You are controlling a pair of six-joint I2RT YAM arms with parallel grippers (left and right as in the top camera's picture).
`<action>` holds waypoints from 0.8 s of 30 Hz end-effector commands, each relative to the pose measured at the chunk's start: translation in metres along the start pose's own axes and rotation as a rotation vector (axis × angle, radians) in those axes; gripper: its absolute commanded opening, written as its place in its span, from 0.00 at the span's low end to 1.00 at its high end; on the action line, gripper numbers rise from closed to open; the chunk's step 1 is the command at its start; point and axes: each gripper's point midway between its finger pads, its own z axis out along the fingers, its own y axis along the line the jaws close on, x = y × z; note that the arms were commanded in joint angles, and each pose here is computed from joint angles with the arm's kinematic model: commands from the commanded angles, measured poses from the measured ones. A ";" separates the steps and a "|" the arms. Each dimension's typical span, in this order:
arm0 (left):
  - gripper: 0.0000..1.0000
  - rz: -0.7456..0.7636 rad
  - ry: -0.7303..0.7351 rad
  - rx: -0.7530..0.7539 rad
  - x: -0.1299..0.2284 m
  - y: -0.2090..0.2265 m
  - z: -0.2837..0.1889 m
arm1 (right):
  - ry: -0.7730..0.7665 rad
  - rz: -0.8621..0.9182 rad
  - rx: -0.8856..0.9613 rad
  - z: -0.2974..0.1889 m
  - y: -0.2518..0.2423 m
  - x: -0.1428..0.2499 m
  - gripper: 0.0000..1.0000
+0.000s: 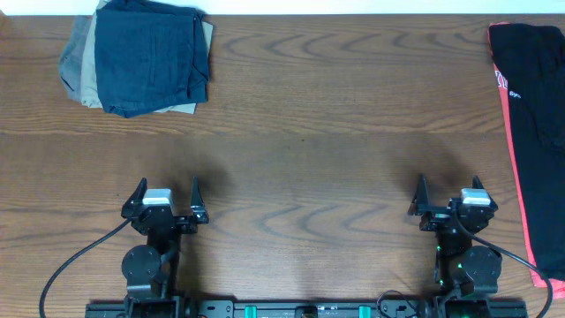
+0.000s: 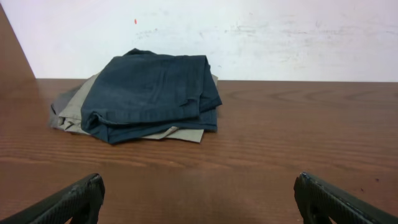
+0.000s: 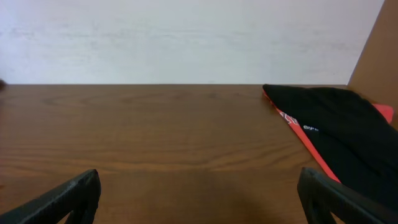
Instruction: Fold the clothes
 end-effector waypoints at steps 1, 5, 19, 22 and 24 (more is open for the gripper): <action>0.98 0.000 0.043 0.001 0.015 0.000 0.001 | -0.001 -0.029 -0.030 -0.001 0.006 0.001 0.99; 0.98 0.000 0.043 0.001 0.015 0.000 0.001 | 0.002 -0.028 -0.064 -0.001 0.012 0.001 0.99; 0.98 0.000 0.043 0.001 0.015 0.000 0.001 | 0.004 -0.021 -0.061 -0.001 0.011 0.002 0.99; 0.98 0.000 0.043 0.001 0.015 0.000 0.001 | 0.003 -0.021 -0.061 -0.001 0.011 0.001 0.99; 0.98 0.000 0.043 0.001 0.015 0.000 0.001 | 0.003 -0.021 -0.061 -0.001 0.011 0.001 0.99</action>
